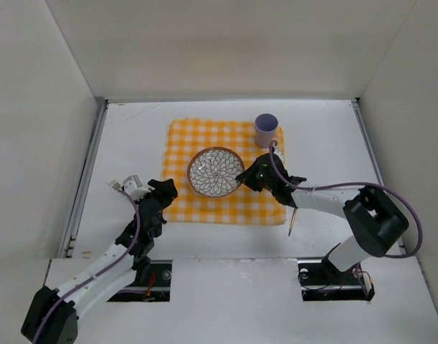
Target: Set the dinner table for one person
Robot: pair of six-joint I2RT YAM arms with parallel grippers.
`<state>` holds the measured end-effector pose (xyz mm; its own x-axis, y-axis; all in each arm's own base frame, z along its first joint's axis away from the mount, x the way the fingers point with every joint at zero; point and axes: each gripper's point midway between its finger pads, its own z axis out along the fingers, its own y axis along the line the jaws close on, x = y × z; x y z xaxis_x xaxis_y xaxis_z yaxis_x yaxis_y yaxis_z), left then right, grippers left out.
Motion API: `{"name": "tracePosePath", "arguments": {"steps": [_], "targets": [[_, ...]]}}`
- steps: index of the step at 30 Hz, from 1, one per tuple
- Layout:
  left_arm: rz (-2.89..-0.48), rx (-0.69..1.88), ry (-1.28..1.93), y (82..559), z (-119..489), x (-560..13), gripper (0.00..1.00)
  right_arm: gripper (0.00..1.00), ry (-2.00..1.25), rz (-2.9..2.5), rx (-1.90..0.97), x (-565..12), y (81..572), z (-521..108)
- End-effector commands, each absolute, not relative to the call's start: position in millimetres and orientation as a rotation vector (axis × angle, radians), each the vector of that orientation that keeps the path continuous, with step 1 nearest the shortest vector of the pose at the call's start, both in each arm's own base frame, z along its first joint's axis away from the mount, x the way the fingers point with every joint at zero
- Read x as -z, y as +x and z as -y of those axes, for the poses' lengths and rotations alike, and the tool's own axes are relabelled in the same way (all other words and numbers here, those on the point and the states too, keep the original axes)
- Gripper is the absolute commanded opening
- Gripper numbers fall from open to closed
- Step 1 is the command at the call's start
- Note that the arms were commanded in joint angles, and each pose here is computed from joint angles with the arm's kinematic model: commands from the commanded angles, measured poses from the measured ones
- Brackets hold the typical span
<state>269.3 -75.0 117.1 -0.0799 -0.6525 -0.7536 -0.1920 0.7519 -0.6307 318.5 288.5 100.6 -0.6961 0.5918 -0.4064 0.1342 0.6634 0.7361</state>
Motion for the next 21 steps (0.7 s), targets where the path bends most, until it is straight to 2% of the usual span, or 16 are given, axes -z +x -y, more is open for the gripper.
{"name": "tracePosePath", "arguments": {"steps": [1, 10, 11, 16, 21], "targets": [[-1.598, 0.471, -0.700, 270, 74, -125, 0.56, 0.09, 0.567, -2.028, -1.160, -155, 340, -316], [-1.612, 0.470, -0.692, 270, 77, -122, 0.56, 0.13, 0.592, -2.124, -1.106, -112, 334, -314], [-1.616, 0.470, -0.690, 270, 78, -122, 0.56, 0.16, 0.598, -2.132, -1.096, -108, 333, -313], [-1.609, 0.471, -0.694, 270, 76, -123, 0.56, 0.42, 0.604, -2.142, -1.055, -102, 327, -303], [-1.604, 0.473, -0.695, 271, 76, -124, 0.56, 0.54, 0.575, -2.151, -0.918, -109, 317, -276]]}}
